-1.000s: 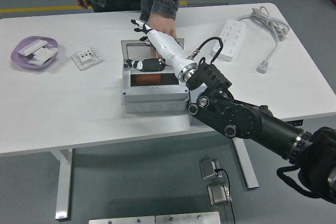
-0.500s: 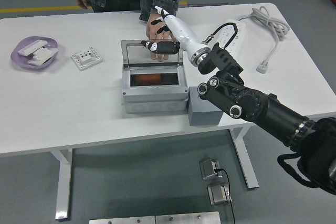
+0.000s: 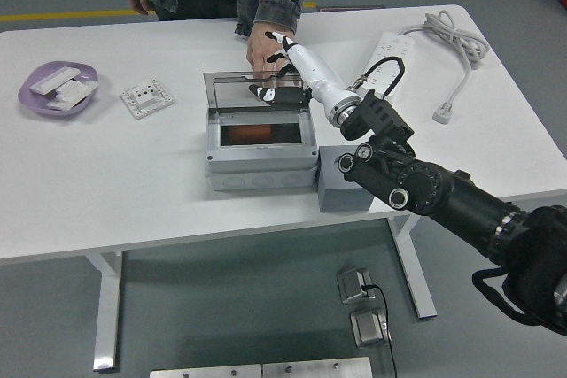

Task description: Pick up the cylinder from the cube,place it in the box,flap close box

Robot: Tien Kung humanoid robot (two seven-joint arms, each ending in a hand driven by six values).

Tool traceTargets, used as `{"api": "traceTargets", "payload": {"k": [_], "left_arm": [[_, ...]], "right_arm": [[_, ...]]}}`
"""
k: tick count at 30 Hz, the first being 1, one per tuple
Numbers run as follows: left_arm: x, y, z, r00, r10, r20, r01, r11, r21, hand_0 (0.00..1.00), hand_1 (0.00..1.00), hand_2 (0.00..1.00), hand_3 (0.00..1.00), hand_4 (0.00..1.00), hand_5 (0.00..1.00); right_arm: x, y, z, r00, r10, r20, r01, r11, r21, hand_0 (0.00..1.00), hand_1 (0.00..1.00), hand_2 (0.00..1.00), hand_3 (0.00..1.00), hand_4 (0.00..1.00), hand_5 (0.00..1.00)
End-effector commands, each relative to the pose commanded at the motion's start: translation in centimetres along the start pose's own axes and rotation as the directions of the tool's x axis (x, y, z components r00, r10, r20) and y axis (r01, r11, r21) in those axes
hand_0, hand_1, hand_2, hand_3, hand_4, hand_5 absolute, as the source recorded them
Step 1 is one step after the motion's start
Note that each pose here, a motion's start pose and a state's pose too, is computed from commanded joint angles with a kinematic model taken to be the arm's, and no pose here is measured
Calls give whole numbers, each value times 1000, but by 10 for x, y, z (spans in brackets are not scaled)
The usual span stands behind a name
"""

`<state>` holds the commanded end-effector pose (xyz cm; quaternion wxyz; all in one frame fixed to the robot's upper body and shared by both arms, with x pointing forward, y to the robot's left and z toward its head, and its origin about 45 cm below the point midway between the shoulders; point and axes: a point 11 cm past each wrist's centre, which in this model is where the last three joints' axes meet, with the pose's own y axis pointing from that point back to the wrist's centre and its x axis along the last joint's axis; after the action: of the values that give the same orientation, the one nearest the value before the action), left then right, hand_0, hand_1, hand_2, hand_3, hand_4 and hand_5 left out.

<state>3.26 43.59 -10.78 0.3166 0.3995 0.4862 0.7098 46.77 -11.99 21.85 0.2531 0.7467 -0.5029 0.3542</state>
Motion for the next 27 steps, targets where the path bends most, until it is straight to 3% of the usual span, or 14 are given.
{"api": "traceTargets", "payload": {"k": [10,27], "left_arm": [[0,0,-6,1000,0,-11,0,1000,7,703,724,721,795,662,777],[1,0,-15,1000,5,-28,-4,1000,21,702,724,721,795,657,776]], "right_arm": [[-5,13,-14,998,-29,-64,33,998,60,675,569,716,941,799,412],[-26,39,-7,997,-72,-38,74,996,55,621,556,716,945,790,438]]}}
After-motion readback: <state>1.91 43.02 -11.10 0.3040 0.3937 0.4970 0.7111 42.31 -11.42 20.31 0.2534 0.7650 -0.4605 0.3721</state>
